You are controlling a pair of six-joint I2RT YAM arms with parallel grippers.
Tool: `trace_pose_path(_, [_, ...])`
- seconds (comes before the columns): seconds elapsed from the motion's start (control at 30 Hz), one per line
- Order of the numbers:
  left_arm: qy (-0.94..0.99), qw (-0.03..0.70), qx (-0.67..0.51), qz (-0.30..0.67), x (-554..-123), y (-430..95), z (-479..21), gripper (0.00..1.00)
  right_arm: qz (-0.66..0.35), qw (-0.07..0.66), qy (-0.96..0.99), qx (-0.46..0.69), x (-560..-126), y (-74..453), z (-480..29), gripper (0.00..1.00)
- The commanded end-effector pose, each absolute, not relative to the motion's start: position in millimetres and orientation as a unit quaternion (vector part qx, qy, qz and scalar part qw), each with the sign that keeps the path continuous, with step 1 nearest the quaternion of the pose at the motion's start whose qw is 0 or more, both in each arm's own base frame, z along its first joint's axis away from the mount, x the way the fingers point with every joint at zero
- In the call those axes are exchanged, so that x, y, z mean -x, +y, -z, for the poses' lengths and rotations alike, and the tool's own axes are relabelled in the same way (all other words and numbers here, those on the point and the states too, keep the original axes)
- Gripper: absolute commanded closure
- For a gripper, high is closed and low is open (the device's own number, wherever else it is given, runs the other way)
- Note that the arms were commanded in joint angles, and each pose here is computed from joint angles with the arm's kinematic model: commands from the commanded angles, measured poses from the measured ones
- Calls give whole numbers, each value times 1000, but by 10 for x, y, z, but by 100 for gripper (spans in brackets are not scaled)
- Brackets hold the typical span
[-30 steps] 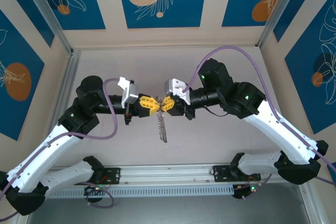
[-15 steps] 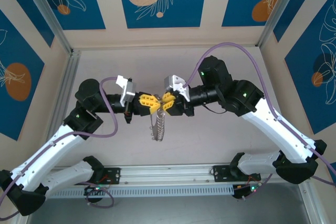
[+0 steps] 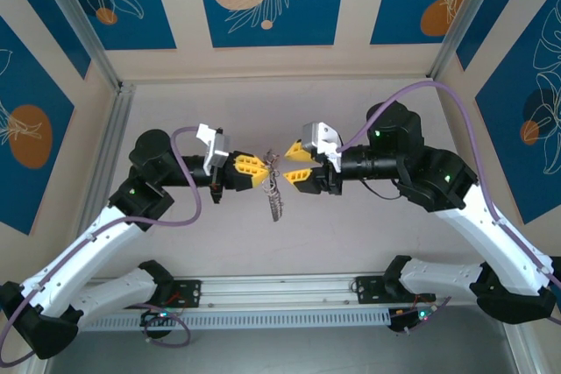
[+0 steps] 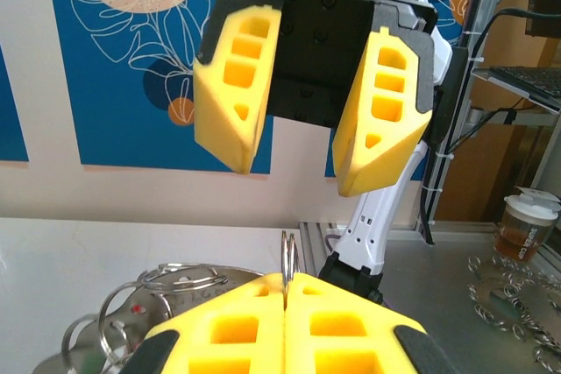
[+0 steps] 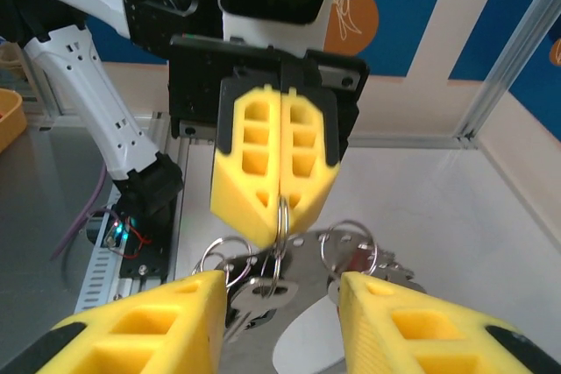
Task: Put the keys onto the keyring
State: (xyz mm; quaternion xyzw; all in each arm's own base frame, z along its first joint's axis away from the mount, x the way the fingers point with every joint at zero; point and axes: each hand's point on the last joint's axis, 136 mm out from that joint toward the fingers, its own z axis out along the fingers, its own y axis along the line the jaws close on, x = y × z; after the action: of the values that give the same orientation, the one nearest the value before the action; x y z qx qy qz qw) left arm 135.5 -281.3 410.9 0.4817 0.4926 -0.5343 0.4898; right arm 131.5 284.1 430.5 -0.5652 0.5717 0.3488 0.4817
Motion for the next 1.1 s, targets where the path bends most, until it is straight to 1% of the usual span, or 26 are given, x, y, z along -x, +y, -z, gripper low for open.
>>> trace_pose_path(0.0, [468,511,-490,530,-1303,-2757,-4301,100,-355,487,564,565,-1389,2974,-4294,61])
trace_pose_path(0.2, [465,511,-490,532,-1284,-2749,-4310,100,-369,477,562,567,-1439,3101,-4234,62])
trace_pose_path(0.37, [463,518,-485,531,-1305,-2747,-4321,100,-386,457,559,574,-1366,3119,-4183,63])
trace_pose_path(0.53, [456,528,-480,532,-1312,-2739,-4367,100,-382,448,570,574,-1375,3113,-4110,73])
trace_pose_path(0.7, [444,534,-473,543,-1306,-2738,-4446,100,-382,446,571,574,-1372,3107,-4082,76])
trace_pose_path(0.77, [440,535,-471,546,-1301,-2738,-4473,100,-383,445,570,574,-1370,3111,-4072,79])
trace_pose_path(0.8, [438,536,-468,549,-1301,-2735,-4484,100,-384,445,570,574,-1369,3113,-4071,81])
trace_pose_path(0.93, [436,534,-464,556,-1320,-2756,-4504,100,-376,449,573,573,-1401,3103,-4058,98])
trace_pose_path(0.97, [439,532,-465,555,-1329,-2762,-4492,100,-372,451,575,573,-1417,3099,-4057,100])
trace_pose_path(1.07, [475,522,-478,523,-1371,-2762,-4371,100,-355,456,578,576,-1445,3064,-4053,100])
